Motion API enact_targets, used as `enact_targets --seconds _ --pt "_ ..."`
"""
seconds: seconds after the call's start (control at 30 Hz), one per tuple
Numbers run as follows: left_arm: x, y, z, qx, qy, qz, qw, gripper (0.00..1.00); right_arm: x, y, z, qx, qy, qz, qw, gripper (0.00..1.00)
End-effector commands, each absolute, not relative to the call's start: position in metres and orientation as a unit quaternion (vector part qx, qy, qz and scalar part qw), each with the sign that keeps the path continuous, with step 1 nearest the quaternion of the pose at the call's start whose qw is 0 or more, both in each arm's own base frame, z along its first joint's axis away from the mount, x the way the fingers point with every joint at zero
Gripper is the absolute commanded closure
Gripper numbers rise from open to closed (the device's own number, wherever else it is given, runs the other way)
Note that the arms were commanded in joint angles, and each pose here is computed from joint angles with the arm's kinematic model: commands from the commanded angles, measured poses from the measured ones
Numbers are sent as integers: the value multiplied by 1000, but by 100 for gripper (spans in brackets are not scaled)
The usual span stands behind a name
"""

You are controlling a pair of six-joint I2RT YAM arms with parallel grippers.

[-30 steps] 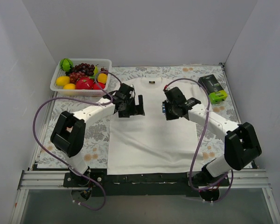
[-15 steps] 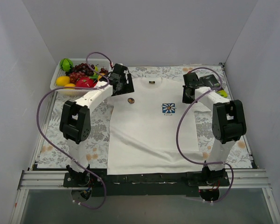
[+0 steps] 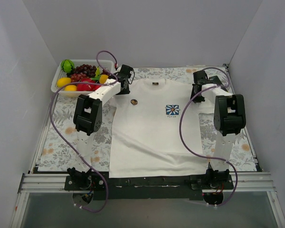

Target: Pin the brooch onto the clothing

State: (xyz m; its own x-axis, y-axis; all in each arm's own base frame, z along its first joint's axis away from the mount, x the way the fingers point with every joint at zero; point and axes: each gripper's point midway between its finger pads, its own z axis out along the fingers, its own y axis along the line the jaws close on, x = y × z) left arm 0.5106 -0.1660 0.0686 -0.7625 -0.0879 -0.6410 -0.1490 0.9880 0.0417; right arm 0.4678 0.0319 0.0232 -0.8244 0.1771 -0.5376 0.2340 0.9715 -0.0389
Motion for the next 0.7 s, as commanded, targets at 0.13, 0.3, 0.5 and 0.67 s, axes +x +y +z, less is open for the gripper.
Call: enact_targets --seconds 0.13,0.3,0.5,0.67 --pt "531 -140 70 -62 929 110 348 73 444 -2 -11 140 962 -83 220 99" --pt "532 -140 64 -49 931 108 345 69 440 -13 -8 148 961 -92 217 99" --pt "521 -127 66 -50 931 134 336 69 441 -23 -1 156 958 -97 222 99" --pt "503 -113 68 -55 932 159 322 70 439 -26 -1 160 958 -94 219 99"
